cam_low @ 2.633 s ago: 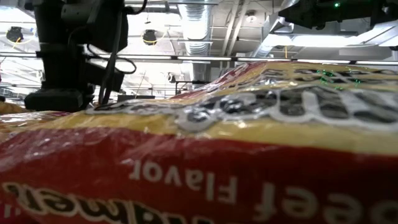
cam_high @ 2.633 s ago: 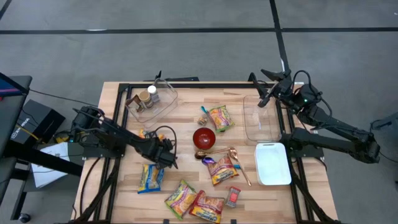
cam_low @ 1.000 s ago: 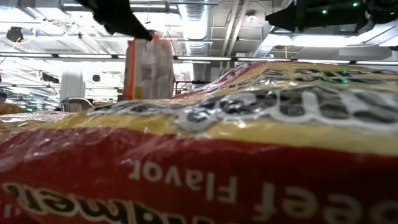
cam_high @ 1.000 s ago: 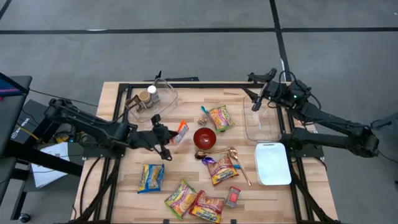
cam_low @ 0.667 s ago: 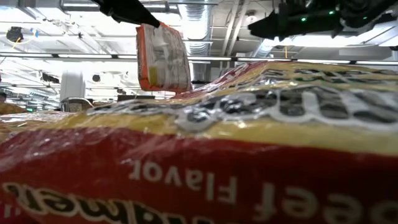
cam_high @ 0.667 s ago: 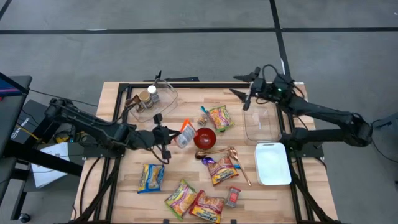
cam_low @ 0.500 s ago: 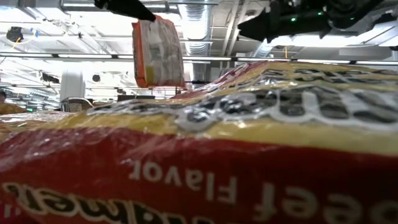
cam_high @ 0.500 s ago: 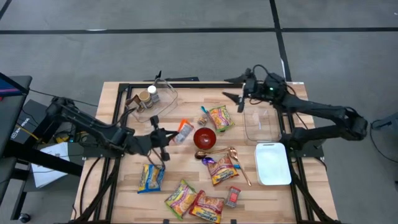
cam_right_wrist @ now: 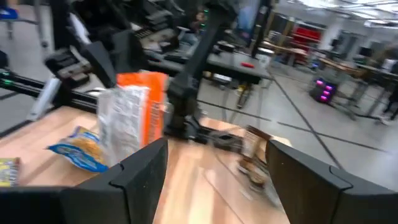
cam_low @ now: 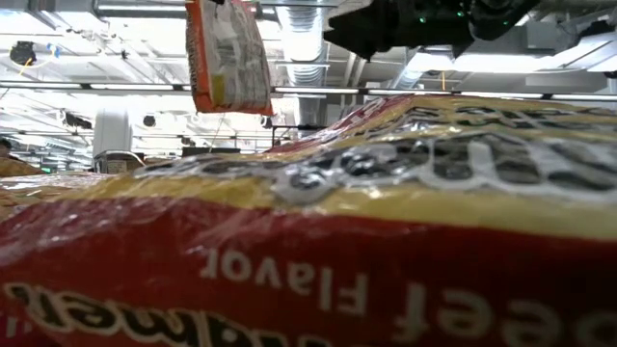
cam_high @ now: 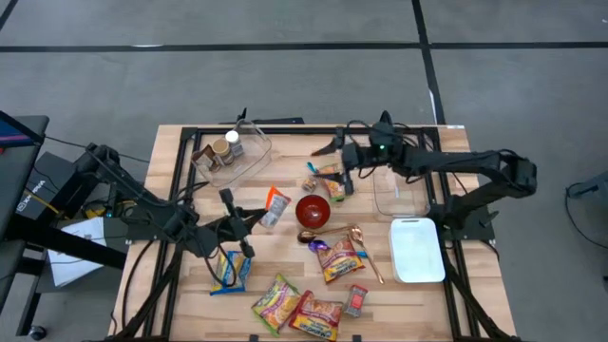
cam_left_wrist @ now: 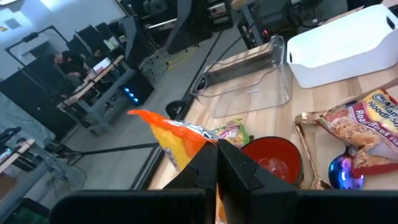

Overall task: Pick & Place Food Item
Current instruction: Put the orange noodle pack into the right transparent bin

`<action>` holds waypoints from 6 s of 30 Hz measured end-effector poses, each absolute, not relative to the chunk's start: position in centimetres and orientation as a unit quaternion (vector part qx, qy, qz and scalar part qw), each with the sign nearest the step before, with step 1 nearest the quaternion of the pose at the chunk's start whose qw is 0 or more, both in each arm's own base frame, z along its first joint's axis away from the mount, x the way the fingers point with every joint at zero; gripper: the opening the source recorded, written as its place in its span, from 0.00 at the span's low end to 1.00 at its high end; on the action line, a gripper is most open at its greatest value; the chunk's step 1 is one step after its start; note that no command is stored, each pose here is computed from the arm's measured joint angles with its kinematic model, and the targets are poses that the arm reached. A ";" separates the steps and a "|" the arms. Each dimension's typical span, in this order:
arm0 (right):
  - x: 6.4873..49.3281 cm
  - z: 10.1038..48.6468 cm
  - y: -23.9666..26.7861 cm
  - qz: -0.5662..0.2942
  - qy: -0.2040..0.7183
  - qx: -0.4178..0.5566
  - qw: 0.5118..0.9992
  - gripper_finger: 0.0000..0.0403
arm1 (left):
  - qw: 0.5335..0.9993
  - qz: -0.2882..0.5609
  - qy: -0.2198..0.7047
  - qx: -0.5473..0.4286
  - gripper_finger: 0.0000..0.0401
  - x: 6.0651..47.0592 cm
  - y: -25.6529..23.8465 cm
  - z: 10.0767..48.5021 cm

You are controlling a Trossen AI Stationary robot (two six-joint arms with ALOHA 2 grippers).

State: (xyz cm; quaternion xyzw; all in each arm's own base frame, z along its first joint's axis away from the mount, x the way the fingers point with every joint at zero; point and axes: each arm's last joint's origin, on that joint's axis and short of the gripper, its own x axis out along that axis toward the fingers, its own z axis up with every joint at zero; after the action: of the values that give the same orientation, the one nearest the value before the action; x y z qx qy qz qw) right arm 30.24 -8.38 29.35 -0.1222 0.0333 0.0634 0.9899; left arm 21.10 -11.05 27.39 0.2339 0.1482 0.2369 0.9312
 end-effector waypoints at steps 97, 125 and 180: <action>39.6 26.5 -4.8 0.294 0.056 -0.025 0.954 0.00 | 0.958 0.178 0.088 0.209 0.06 21.4 -11.5 27.5; 39.2 26.0 -7.6 0.236 0.082 -0.014 0.968 0.00 | 0.928 0.263 0.113 0.237 0.74 19.1 -12.6 27.1; 20.3 29.1 -5.9 -0.451 0.313 -0.156 0.821 0.00 | 0.899 0.308 0.193 0.243 0.74 20.1 -4.7 27.6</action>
State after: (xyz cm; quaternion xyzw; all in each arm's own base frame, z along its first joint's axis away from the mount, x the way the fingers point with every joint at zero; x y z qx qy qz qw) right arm 20.25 -5.92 29.10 -0.1563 0.3131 -0.4512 0.8210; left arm 20.10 -4.68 27.61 0.2427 0.1931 0.3080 0.8994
